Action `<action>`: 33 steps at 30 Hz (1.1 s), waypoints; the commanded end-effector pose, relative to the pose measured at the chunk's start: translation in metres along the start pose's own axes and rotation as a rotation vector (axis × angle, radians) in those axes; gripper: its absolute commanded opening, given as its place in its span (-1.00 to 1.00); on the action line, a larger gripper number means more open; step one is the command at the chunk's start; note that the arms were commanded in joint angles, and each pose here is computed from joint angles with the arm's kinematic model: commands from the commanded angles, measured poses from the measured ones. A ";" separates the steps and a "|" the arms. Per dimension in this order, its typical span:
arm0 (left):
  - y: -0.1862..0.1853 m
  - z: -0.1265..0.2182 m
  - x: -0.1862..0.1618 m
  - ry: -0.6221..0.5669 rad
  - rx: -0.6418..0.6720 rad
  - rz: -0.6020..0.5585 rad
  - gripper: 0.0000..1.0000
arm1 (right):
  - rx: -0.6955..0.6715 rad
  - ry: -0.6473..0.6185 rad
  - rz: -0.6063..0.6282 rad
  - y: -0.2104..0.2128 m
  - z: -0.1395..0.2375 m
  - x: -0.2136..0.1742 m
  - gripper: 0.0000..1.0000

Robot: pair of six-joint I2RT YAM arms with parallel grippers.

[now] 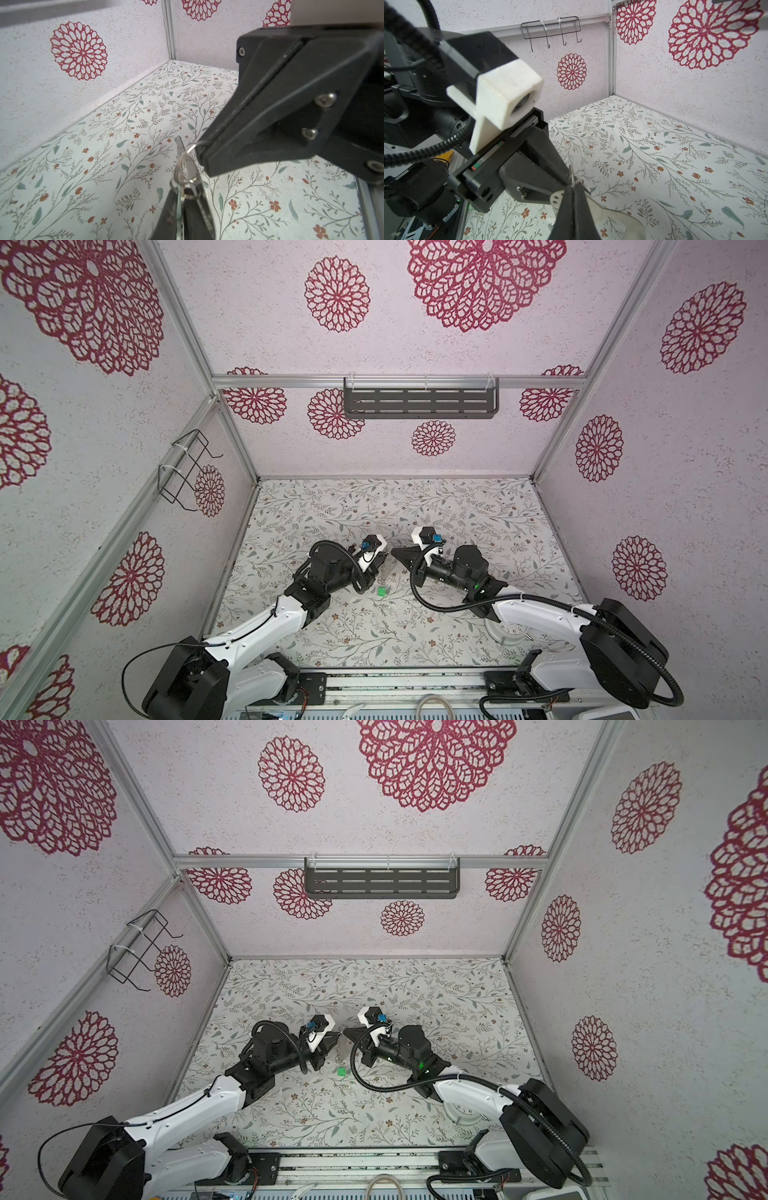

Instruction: Remove the keys from the keyring

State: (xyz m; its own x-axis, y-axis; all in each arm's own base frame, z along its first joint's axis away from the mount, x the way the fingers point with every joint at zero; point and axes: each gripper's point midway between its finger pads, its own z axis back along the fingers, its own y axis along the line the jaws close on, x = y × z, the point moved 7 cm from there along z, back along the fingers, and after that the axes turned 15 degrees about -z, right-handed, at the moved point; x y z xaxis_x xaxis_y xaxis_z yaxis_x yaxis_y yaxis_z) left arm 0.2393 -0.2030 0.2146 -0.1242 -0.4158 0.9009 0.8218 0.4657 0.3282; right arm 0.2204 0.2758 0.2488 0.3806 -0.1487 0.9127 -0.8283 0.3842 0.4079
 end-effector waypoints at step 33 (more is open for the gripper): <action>0.005 -0.019 0.007 0.074 -0.122 -0.084 -1.00 | -0.104 -0.035 0.444 0.013 0.024 0.029 -1.00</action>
State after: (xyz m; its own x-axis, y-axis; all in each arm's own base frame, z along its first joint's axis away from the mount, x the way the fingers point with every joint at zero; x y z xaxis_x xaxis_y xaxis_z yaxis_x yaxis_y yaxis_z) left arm 0.2512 -0.2171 0.2188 -0.1596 -0.4914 0.8562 0.8615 0.3541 0.3638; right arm 0.2151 0.2581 0.2512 0.1018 0.0743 0.9920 -0.8607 0.5067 0.0504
